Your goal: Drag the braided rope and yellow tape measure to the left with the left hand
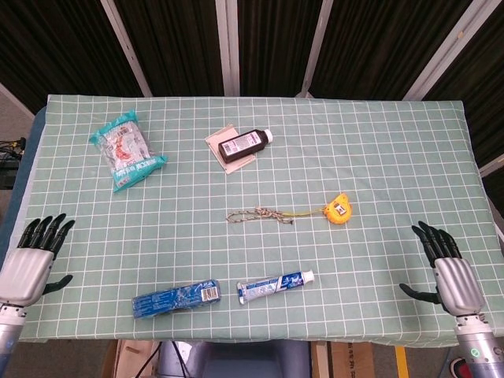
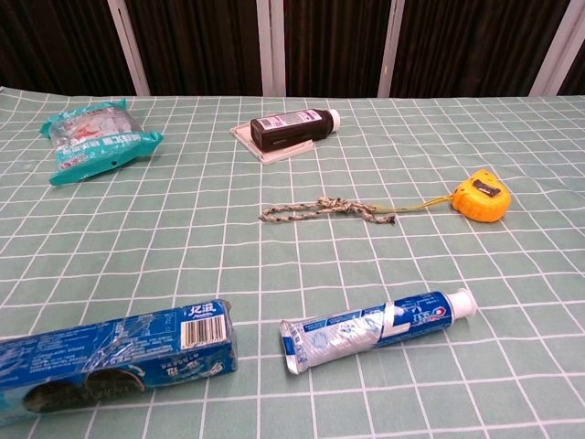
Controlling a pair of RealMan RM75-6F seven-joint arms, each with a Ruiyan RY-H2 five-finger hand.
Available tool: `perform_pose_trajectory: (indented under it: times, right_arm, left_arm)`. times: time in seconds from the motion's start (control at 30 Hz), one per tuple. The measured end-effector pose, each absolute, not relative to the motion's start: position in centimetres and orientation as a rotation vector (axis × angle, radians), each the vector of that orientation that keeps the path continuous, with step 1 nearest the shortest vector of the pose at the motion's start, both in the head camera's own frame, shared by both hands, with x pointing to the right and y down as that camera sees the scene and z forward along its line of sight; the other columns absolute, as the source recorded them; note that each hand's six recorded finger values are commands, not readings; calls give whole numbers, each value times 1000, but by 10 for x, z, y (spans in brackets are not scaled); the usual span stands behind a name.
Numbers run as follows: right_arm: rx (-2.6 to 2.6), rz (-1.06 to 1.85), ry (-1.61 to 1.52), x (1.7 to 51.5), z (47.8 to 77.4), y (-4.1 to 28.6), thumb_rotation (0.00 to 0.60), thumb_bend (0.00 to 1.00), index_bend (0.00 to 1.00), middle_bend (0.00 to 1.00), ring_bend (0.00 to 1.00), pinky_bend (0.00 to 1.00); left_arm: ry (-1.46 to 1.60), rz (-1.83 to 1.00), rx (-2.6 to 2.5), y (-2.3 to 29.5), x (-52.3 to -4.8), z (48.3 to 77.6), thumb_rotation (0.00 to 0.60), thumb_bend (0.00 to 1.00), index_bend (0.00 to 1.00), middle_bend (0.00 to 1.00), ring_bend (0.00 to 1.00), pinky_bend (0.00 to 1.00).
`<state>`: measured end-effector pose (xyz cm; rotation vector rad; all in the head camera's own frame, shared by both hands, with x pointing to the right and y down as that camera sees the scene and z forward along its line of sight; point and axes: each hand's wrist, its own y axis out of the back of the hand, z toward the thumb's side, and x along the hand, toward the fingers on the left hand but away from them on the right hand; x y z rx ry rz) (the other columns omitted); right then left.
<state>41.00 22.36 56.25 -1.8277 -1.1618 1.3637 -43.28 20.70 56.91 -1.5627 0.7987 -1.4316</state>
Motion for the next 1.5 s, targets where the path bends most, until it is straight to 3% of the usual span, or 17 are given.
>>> perform_pose_trajectory:
  times: [0.23,0.5,0.7,1.1,1.5]
  right_arm:
    - [-1844,1356,-1158,406,564,223,600,115,0,0,0,0]
    - [-1862,1352,-1170,405,566,221,600,115,0,0,0,0]
    - [-1876,1351,-1179,405,567,220,600,115,0,0,0,0]
    - [-1903,1358,-1206,407,569,219,600,115,0,0,0,0]
    - [-1927,1358,-1231,409,569,217,600,115,0,0,0,0]
  left_arm:
    - [759,-1355,-1620,161,-392,576,600,166,288,46,0,94]
    - [708,-1313,-1611,99,-331,590,600,209,367,83,0,112]
    - [657,-1293,-1646,69,-271,610,600,231,455,120,3,140]
    - [507,-1232,-1702,63,-161,654,600,302,513,124,4,141]
    - [433,-1264,-1724,79,-118,691,600,341,543,129,3,141]
